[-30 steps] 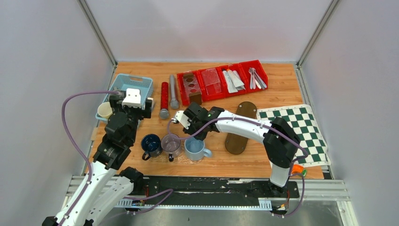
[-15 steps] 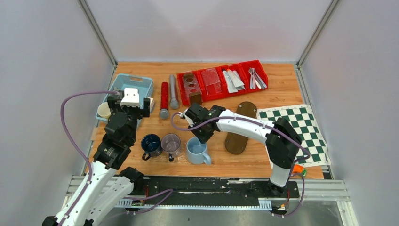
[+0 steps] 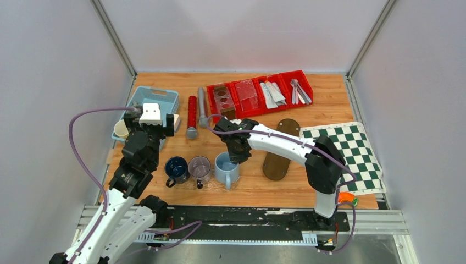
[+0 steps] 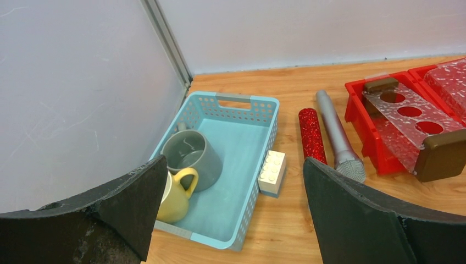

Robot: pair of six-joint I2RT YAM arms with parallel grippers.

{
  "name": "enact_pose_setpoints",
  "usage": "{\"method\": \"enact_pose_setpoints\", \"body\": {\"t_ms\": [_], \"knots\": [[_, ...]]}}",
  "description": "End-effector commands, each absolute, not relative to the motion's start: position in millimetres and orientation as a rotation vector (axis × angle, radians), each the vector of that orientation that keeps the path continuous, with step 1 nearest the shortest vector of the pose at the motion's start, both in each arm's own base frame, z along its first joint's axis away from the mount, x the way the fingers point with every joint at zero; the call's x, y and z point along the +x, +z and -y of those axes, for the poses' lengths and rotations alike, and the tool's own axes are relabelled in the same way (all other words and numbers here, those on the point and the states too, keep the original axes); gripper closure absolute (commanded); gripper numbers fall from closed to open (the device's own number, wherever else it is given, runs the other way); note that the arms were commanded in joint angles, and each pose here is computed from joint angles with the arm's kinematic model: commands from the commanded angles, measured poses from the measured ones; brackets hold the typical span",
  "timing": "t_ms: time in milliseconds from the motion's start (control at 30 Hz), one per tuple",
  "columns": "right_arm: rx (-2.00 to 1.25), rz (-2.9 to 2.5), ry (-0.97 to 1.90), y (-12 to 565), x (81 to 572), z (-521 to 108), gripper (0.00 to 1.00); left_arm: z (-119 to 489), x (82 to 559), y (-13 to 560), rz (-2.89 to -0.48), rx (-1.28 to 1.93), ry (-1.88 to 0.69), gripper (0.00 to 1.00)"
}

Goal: Prepare toiletry sets of a toothbrush and toothpaste on the tray
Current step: Adjust the cup on the tray.

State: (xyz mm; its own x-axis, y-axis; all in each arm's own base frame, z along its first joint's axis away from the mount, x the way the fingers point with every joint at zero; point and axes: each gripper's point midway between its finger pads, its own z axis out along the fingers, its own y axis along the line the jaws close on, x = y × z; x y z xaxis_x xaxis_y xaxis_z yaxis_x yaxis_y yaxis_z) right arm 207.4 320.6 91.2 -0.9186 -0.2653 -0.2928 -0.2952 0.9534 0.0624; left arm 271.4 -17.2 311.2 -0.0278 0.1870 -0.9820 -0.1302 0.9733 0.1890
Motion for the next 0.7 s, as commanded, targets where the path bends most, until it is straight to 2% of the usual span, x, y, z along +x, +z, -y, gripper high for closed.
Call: {"method": "enact_pose_setpoints", "body": {"t_ms": [0,233,667], "knots": [[-0.134,-2.782,0.137,111.2,215.9,-328.3,1.00,15.0,271.5,319.6,-1.537,-0.015,0.227,0.00],[-0.120,-2.763,0.034,109.4,210.5,-328.5,1.00,16.1,271.1,319.9,-1.534,-0.015,0.217,0.00],[-0.189,-2.778,0.025,103.7,204.6,-337.6,0.98,16.7,271.4,319.9,-1.532,-0.011,0.215,0.00]]}}
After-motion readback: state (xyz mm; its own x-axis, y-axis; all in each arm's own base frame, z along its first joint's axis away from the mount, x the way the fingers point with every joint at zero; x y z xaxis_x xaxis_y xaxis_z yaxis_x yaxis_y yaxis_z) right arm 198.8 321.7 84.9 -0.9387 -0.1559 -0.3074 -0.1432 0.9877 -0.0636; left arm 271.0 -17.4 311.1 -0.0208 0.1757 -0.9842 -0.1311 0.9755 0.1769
